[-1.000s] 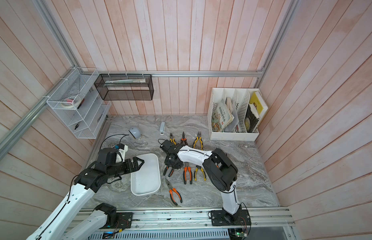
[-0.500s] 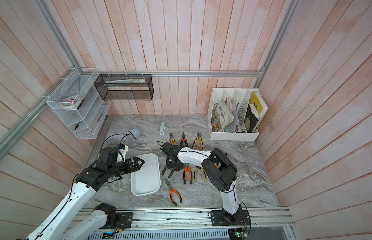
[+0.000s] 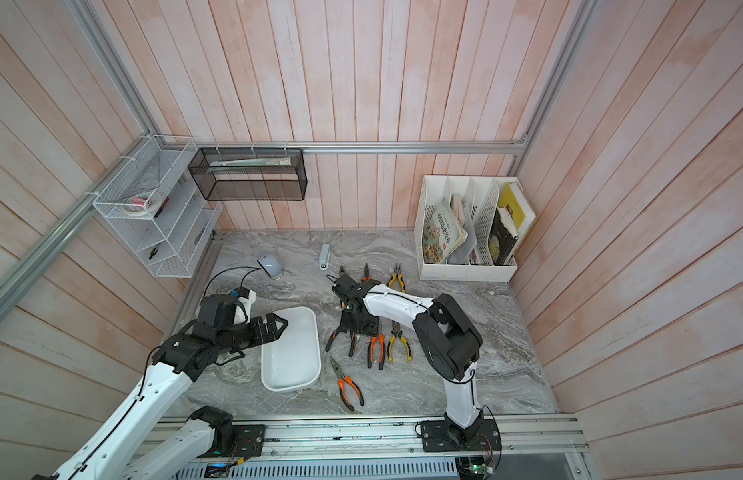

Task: Take the pliers out of the storage box
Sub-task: Adjust the pliers at the center of the board.

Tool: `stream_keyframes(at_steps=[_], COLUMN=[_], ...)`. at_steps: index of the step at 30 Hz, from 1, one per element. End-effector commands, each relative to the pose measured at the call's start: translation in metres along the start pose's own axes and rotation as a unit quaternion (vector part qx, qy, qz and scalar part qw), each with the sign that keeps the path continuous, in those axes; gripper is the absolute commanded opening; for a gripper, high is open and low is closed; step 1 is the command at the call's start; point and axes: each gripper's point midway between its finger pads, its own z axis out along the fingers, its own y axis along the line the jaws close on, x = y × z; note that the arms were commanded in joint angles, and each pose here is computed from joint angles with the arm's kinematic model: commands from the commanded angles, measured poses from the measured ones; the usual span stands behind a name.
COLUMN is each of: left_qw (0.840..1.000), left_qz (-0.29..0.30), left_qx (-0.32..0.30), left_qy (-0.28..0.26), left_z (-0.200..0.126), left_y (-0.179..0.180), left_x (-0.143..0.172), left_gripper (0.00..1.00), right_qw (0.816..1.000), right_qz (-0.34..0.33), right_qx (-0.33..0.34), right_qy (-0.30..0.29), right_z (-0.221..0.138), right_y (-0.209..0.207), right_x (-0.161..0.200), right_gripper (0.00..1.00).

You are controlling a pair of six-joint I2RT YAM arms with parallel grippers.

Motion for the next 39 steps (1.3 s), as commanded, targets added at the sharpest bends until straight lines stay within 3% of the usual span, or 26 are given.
stream_keyframes(at_steps=[1, 8, 15, 26, 31, 39], left_qw=[1.000, 1.000, 1.000, 1.000, 1.000, 1.000], left_qz=[-0.004, -0.001, 0.002, 0.003, 0.002, 0.002], left_qx=[-0.008, -0.003, 0.002, 0.006, 0.004, 0.004], left_qy=[0.000, -0.001, -0.002, -0.002, -0.002, -0.002], left_z=[0.001, 0.000, -0.001, -0.001, 0.000, -0.001], left_y=[0.004, 0.003, 0.001, 0.000, 0.000, 0.000], left_x=[0.001, 0.001, 0.001, 0.002, 0.002, 0.001], left_gripper=[1.00, 1.00, 1.00, 1.00, 1.00, 1.00], right_qw=[0.999, 0.999, 0.998, 0.999, 0.998, 0.995], right_qz=[0.024, 0.025, 0.017, 0.010, -0.005, -0.027], right_qx=[-0.039, -0.043, 0.037, 0.040, 0.055, 0.080], right_qy=[0.002, 0.021, 0.045, 0.015, 0.043, 0.054], right_z=[-0.019, -0.005, 0.022, 0.001, 0.019, 0.039], right_y=[0.022, 0.045, 0.028, 0.029, 0.026, 0.015], right_x=[-0.003, 0.000, 0.012, 0.011, 0.020, 0.033], right_gripper=[0.75, 0.79, 0.83, 0.84, 0.84, 0.74])
